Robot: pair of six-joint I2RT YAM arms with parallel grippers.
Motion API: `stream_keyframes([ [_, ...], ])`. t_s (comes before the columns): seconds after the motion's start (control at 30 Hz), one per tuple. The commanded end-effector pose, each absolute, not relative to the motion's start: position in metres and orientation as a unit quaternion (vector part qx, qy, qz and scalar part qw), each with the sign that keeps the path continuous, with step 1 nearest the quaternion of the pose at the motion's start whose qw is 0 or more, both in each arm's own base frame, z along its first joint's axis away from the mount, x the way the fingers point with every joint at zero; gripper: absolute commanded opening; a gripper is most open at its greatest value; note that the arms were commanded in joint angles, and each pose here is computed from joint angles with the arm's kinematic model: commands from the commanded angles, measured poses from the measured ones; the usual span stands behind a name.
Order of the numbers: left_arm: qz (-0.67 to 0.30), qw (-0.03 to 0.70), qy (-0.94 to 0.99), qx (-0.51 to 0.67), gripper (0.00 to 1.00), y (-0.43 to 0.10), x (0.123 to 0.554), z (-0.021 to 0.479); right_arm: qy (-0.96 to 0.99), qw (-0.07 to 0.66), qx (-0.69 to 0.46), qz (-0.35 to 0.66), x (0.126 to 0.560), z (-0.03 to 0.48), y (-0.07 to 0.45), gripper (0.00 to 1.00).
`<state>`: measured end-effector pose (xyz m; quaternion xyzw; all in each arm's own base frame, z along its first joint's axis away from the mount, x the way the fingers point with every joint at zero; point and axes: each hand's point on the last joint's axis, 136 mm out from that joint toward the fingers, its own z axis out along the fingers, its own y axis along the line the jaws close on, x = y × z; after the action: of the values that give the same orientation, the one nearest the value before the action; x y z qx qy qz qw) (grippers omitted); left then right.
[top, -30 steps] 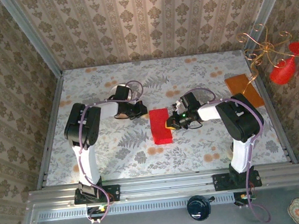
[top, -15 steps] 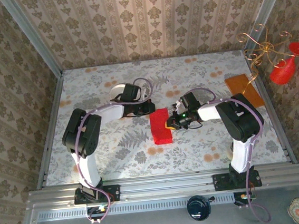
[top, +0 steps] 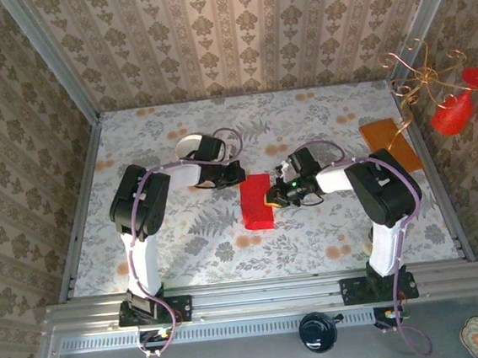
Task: Fold a paper plane with a square sheet of paper (pick it up from the middle)
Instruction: First fold the square sheet of paper in half at the center of the table.
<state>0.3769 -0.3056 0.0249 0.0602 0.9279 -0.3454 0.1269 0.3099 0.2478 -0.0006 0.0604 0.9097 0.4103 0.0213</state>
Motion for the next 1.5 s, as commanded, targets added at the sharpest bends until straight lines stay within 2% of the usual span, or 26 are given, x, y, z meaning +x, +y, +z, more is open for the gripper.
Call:
stream_keyframes([
  [0.0,-0.283,0.165,0.944,0.034,0.05,-0.274,0.408,0.018,0.971,-0.115,0.160,0.139,0.208,-0.127,0.155,0.02],
  [0.27,-0.307,0.184,0.932,0.055,0.06,-0.286,0.410,0.060,0.970,-0.112,0.161,0.141,0.210,-0.126,0.156,0.02],
  [0.4,-0.331,0.178,0.924,0.074,0.07,-0.298,0.379,0.086,0.971,-0.111,0.160,0.142,0.211,-0.125,0.156,0.02],
  [0.5,-0.369,0.144,0.916,0.068,0.07,-0.308,0.345,0.093,0.971,-0.111,0.158,0.142,0.211,-0.126,0.156,0.02],
  [0.67,-0.375,0.077,0.921,0.080,0.07,-0.322,0.295,0.075,0.971,-0.114,0.156,0.143,0.211,-0.127,0.157,0.02],
  [1.03,-0.334,0.005,0.939,0.084,0.05,-0.316,0.254,0.023,0.972,-0.115,0.154,0.138,0.210,-0.127,0.155,0.02],
  [1.33,-0.309,-0.022,0.950,0.031,0.06,-0.255,0.237,-0.010,0.973,-0.115,0.152,0.134,0.209,-0.127,0.154,0.02],
  [1.47,-0.305,-0.012,0.952,0.021,0.06,-0.233,0.234,0.001,0.973,-0.113,0.153,0.135,0.210,-0.127,0.154,0.02],
])
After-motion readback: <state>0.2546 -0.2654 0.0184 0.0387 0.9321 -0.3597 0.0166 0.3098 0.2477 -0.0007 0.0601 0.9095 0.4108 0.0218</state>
